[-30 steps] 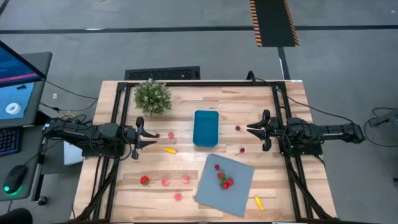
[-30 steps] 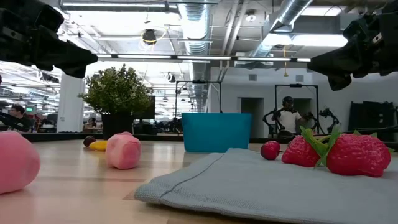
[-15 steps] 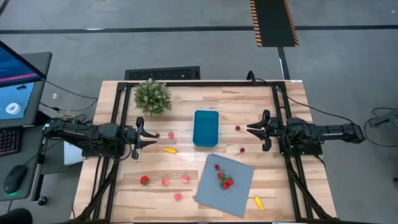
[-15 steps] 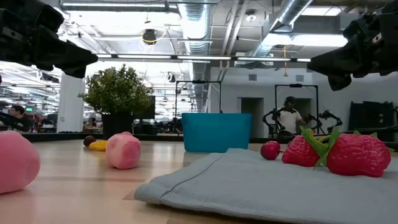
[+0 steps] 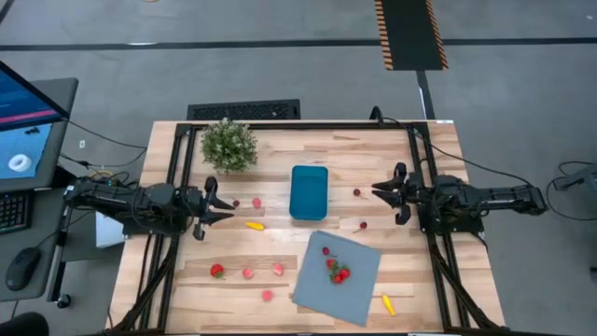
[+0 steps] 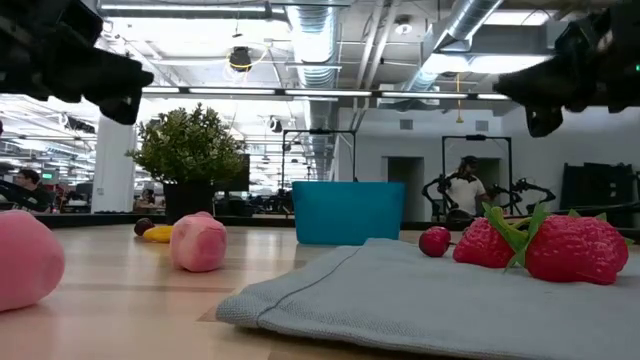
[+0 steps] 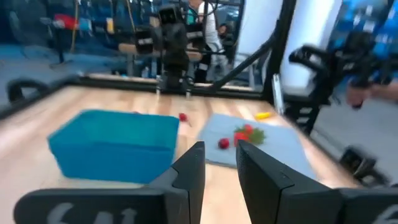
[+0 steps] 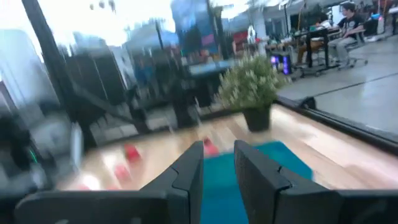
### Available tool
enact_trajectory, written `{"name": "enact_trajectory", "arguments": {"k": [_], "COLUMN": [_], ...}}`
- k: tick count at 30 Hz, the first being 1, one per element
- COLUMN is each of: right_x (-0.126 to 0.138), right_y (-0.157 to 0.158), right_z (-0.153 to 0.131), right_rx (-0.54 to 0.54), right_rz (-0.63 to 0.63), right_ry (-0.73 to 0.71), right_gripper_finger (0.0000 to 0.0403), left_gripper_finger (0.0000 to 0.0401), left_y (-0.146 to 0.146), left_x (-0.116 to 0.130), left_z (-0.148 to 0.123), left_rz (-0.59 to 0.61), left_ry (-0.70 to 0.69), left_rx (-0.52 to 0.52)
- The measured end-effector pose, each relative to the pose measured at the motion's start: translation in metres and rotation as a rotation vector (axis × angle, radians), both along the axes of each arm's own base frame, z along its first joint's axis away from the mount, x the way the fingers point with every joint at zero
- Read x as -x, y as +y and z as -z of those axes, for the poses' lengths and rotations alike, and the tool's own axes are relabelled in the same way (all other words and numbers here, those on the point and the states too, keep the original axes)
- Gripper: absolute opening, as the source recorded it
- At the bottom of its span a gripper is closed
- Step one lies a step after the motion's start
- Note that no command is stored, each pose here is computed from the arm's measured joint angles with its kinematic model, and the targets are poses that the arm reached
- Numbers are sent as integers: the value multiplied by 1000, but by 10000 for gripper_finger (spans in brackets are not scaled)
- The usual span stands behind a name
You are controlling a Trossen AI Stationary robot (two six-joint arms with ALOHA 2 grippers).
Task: Pick and placing Produce into tupperware
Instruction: Put the strawberry into the blue bin
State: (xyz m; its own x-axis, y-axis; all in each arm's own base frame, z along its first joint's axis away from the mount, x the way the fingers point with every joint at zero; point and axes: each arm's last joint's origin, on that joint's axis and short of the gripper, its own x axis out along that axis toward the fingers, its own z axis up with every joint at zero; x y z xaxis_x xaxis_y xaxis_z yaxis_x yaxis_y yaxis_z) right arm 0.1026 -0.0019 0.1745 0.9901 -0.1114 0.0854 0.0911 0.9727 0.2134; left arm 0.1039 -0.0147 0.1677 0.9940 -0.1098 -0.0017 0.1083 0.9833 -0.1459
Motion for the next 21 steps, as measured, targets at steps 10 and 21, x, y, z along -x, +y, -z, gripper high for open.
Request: {"name": "enact_trajectory", "arguments": {"k": [10,21], "right_x": [2,2], "right_y": [-6,-5], "right_z": [-9,-10], "right_rx": [-92,-188], "right_rz": [111,33], "right_ry": [-108,18], "right_gripper_finger": [111,111], "left_gripper_finger": [83,83], "left_y": [3,8], "left_x": [0,1], "left_z": [-11,-14], "left_rz": [-85,-236], "left_ry": [-94,-141], "left_rx": [223,321]}}
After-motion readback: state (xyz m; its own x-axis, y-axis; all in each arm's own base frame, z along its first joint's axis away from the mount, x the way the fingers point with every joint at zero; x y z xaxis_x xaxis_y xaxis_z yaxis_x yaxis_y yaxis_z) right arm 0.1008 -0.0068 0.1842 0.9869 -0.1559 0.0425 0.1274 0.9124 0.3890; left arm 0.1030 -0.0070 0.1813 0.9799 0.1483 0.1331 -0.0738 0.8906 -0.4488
